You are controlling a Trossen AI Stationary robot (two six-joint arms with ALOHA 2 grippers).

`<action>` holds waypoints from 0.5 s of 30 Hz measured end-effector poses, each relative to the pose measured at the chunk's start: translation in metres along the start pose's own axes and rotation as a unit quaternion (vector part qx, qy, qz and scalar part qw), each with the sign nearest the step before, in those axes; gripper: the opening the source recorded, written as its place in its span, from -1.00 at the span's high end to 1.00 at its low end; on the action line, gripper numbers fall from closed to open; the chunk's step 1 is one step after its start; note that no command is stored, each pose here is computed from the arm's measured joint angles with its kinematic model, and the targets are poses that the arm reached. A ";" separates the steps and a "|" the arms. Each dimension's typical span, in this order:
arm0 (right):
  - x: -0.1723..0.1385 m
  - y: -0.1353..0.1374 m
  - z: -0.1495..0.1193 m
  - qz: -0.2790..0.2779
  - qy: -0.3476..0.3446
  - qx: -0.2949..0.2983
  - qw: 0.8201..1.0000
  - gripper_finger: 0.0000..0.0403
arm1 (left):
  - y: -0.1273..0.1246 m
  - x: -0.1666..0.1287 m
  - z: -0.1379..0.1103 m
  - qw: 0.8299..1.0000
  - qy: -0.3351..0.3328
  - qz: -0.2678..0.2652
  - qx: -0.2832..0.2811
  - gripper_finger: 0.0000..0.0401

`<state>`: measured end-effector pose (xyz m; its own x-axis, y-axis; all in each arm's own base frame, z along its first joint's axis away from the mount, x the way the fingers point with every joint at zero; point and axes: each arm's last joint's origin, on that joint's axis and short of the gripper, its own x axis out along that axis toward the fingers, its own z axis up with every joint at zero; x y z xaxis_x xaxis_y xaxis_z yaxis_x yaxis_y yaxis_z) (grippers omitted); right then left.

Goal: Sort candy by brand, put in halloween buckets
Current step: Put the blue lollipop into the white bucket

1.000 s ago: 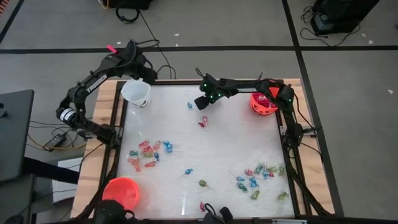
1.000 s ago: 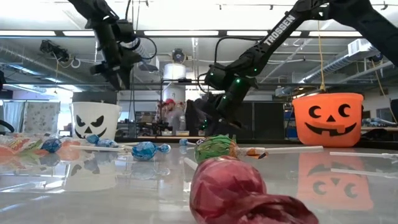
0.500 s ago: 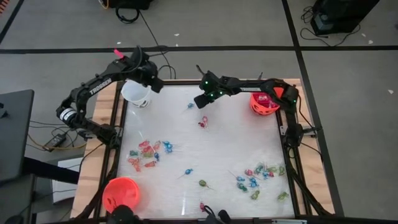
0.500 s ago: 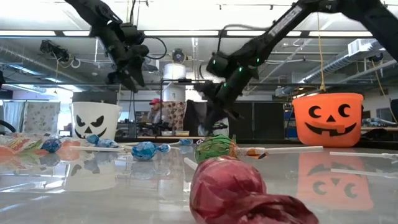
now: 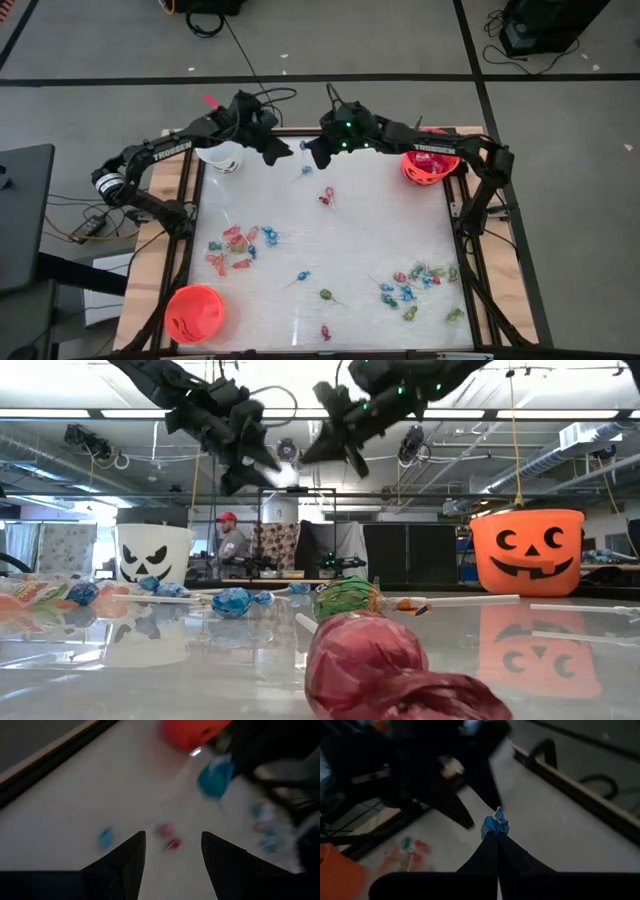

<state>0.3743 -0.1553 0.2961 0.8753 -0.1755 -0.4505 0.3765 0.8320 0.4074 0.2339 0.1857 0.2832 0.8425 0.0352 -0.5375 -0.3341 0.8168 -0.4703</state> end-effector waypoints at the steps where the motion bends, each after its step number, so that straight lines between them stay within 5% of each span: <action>1: -0.003 0.004 0.002 0.002 -0.008 -0.012 1.000 0.99 | -0.004 0.001 0.003 1.000 -0.012 -0.016 0.006 0.01; 7: -0.013 0.021 0.004 0.008 -0.024 -0.063 0.998 0.99 | -0.019 0.004 0.018 0.994 -0.077 -0.072 0.020 0.01; 15: -0.011 0.033 0.004 0.018 -0.042 -0.069 0.997 0.99 | -0.030 0.008 0.018 0.992 -0.078 -0.097 0.036 0.01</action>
<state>0.3777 -0.1280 0.3173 0.9122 -0.1829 -0.3666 0.3037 0.9024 0.3055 0.2584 0.1719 0.3050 0.9453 -0.0424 -0.3233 -0.1330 0.8553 -0.5009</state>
